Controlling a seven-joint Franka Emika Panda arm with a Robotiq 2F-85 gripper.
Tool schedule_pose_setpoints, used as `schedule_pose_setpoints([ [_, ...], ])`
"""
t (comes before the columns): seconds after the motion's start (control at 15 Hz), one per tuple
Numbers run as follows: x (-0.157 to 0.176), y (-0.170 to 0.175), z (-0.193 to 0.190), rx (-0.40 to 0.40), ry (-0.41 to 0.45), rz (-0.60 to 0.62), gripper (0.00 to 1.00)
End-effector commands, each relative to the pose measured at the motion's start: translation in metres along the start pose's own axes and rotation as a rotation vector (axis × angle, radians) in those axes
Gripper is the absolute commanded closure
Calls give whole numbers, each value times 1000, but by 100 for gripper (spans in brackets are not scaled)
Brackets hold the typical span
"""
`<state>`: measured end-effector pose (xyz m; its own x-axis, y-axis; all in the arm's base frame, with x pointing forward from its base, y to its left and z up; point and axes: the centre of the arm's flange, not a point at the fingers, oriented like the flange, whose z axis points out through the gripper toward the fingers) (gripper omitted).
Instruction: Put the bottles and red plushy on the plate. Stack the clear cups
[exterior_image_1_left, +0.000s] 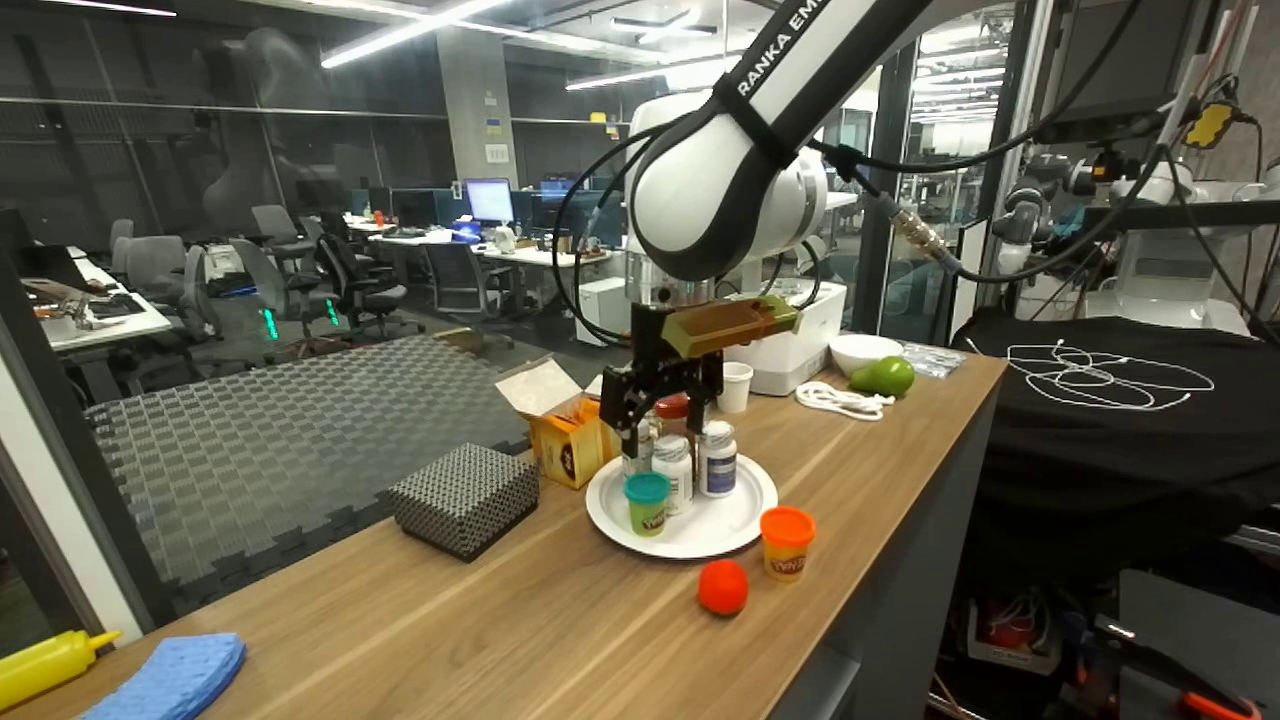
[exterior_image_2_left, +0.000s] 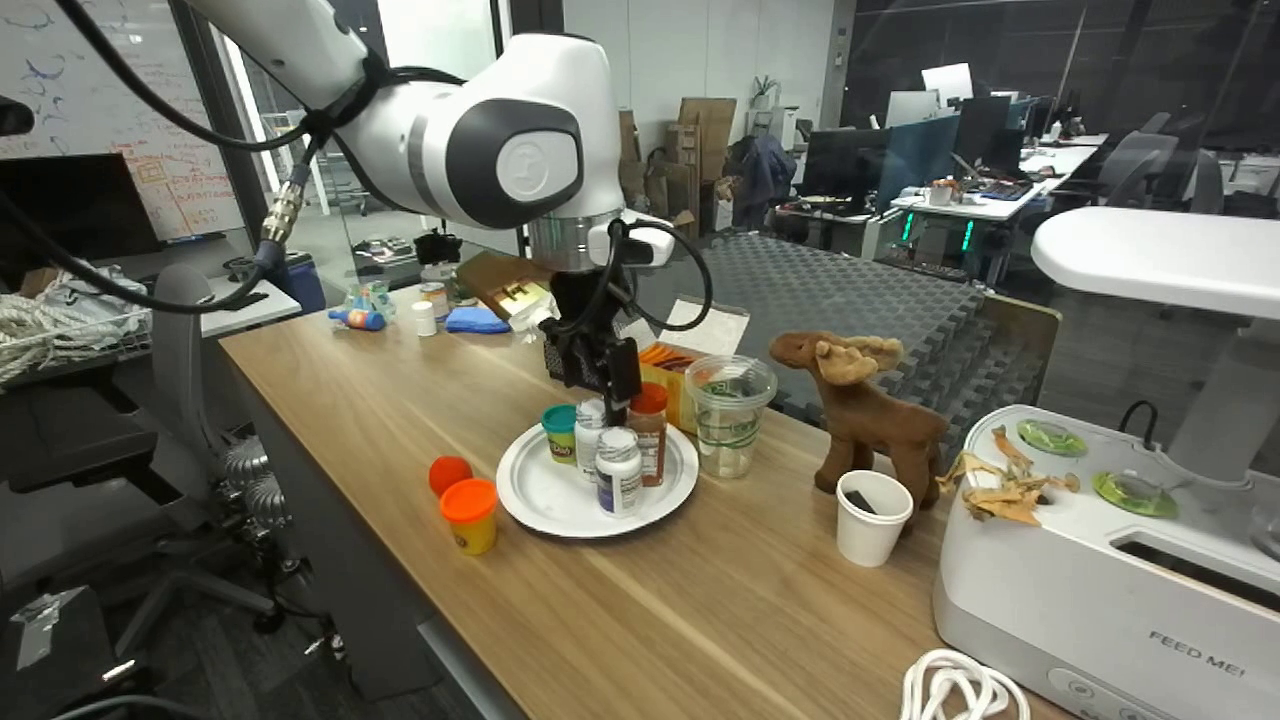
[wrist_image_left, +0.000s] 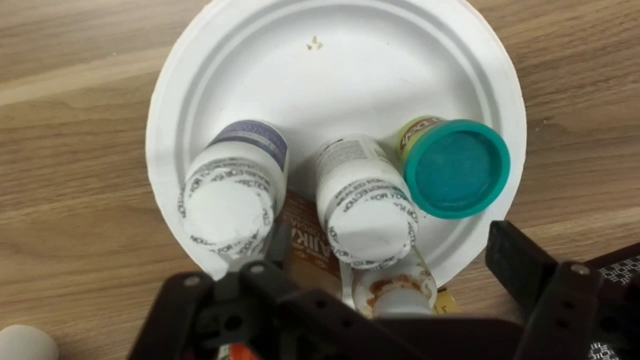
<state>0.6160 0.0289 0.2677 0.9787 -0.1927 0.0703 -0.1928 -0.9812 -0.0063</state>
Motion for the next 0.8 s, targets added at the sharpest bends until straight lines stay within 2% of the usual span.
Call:
schedule_pose_setpoints([
  [0.0, -9, -2, -22, 10, -5, -14, 0],
  [0.4, -36, 12, -53, -4, -43, 26, 0],
  [0.73, -84, 0, -62, 69, -120, -31, 0],
])
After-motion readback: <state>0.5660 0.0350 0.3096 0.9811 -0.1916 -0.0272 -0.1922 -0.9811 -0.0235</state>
